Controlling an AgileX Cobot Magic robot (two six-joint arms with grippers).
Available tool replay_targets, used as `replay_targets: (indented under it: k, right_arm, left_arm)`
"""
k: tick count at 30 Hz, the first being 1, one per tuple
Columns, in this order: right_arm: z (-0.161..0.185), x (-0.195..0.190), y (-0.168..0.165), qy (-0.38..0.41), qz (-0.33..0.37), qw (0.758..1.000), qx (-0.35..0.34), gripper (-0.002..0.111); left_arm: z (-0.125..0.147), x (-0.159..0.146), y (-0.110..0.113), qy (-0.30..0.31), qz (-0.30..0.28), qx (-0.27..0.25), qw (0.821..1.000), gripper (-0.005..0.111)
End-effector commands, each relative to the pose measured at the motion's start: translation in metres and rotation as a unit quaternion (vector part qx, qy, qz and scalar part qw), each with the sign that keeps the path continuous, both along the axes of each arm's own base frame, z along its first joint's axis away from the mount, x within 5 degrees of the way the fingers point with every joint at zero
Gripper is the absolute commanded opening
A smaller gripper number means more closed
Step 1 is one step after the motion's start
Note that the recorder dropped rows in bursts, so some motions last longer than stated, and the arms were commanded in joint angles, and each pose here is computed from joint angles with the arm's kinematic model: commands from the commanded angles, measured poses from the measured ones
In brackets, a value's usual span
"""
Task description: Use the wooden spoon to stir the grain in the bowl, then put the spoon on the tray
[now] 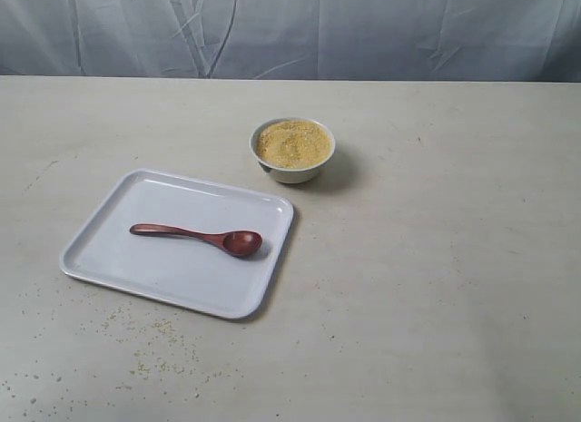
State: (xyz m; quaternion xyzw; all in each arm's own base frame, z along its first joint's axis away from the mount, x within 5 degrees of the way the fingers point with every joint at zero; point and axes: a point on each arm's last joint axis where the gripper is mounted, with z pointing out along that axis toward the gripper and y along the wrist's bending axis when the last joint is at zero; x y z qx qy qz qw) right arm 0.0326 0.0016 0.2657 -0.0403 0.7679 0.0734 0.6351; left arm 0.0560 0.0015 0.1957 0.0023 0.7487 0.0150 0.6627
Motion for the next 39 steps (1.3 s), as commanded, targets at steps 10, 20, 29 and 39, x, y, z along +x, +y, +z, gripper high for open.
replay_targets:
  k: [10, 20, 29, 39]
  right_arm:
    - [-0.06, 0.019, 0.007, -0.007, 0.012, 1.0, -0.002, 0.0]
    - [-0.081, 0.021, 0.007, 0.021, 0.012, 1.0, -0.008, 0.0]
    - [-0.081, 0.021, 0.007, 0.021, 0.007, 1.0, -0.007, 0.0]
    - [-0.081, 0.022, -0.001, 0.022, -0.066, 0.998, -0.005, 0.0]
  left_arm:
    - [-0.001, 0.0, 0.0, -0.004, 0.001, 0.003, 1.0, 0.0]
    - [-0.001, 0.0, 0.0, -0.004, 0.001, 0.003, 1.0, 0.0]
    - [-0.001, 0.0, 0.0, -0.004, 0.001, 0.003, 1.0, 0.0]
    - [-0.001, 0.0, 0.0, -0.004, 0.001, 0.004, 1.0, 0.0]
